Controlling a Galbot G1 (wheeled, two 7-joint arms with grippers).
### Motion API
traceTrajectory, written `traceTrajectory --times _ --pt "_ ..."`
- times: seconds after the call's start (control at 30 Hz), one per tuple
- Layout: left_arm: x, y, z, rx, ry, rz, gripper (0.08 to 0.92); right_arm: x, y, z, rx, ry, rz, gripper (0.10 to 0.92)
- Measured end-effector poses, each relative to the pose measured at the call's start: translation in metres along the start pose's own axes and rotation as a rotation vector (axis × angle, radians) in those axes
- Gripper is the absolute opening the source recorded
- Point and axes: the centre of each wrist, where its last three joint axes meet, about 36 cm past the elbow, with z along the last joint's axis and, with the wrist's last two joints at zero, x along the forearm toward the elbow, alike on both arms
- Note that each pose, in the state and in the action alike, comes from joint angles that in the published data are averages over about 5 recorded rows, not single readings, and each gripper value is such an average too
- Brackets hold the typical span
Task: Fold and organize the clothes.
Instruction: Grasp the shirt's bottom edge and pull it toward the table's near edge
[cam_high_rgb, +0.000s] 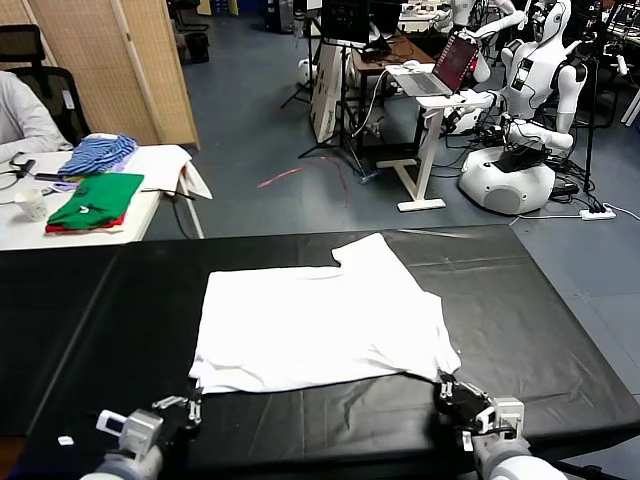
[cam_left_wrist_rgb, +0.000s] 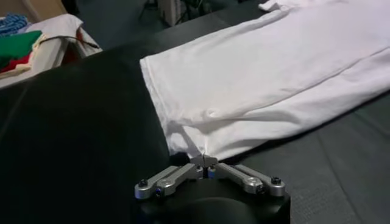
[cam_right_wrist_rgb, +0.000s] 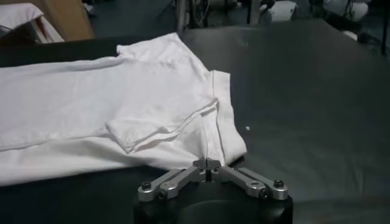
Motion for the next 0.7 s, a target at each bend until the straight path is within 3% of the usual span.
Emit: traceTrajectory --times 0.7 --pt "0.021 0.021 0.006 -0.144 0.065 0.019 0.145 0.019 -0.006 -0.003 0.002 0.037 0.017 0.14"
